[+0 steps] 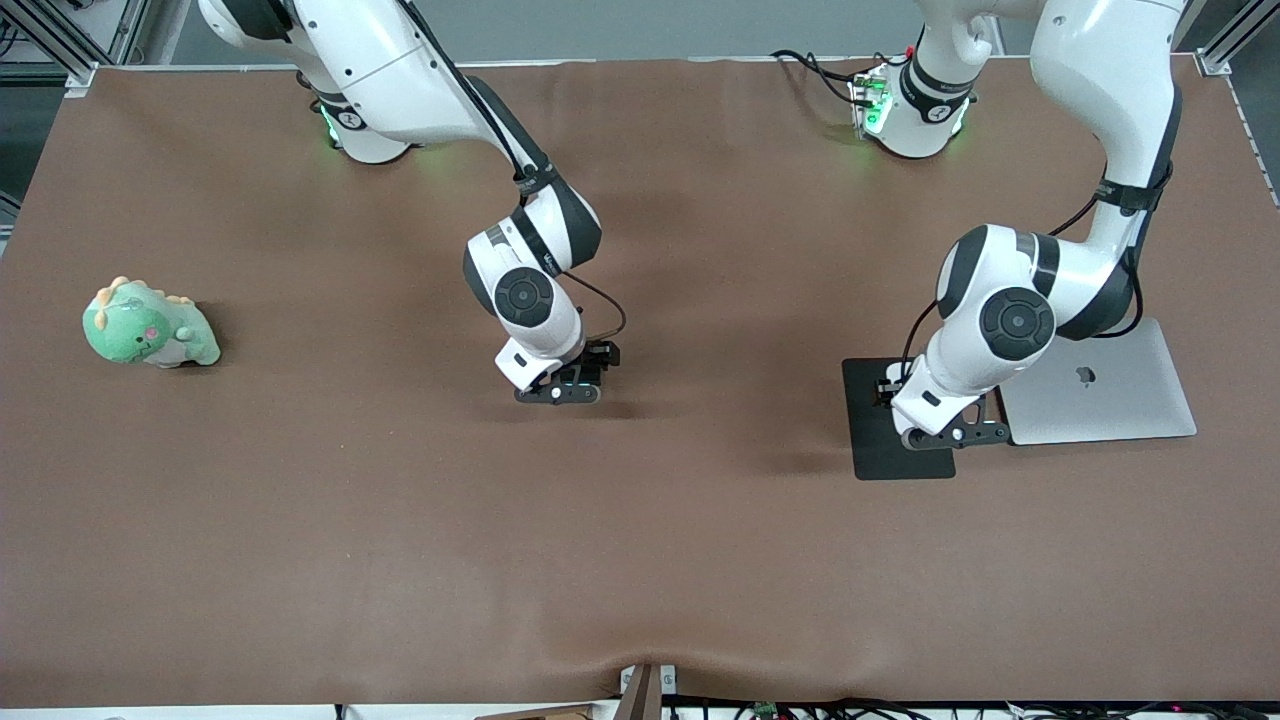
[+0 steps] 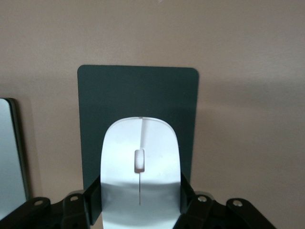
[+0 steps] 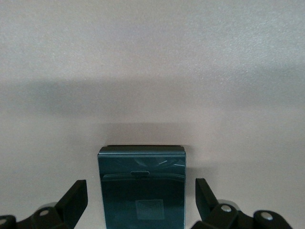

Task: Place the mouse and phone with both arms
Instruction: 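Grasp the black phone with the right gripper while the left gripper lowers the mouse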

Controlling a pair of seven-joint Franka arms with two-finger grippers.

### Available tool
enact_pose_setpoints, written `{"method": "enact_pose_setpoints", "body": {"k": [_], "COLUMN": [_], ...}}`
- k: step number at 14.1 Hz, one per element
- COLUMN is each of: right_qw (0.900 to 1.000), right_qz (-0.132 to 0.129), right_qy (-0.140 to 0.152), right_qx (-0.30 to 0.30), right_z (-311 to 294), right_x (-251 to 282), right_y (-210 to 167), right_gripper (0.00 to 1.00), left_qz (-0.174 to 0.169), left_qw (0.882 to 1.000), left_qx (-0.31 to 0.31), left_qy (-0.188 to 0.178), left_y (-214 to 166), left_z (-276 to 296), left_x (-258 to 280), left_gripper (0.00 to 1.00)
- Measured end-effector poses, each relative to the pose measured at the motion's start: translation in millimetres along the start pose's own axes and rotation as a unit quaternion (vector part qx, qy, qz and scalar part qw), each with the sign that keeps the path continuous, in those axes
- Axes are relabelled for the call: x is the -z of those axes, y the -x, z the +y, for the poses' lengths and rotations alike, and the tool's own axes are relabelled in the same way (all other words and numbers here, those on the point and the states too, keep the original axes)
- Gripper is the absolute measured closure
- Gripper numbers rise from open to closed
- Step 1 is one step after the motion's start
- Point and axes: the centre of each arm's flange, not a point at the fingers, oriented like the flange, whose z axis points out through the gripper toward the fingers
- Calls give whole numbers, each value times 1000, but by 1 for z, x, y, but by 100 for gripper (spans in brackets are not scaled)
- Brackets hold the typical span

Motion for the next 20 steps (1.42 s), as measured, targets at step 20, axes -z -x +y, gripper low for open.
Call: {"method": "enact_pose_setpoints", "body": {"k": [20], "right_qw": [998], "right_qz": [-18], "right_qy": [21], "right_qx": [-63], "right_z": [65], "right_x": [25], "right_y": [-28], "right_gripper": [20], "left_qz": [8], "left_qw": [999], "left_qx": [-38], "left_qy": [16], "left_y": [1], "left_z": [-19], "left_x": [-74], "left_gripper": [39]}}
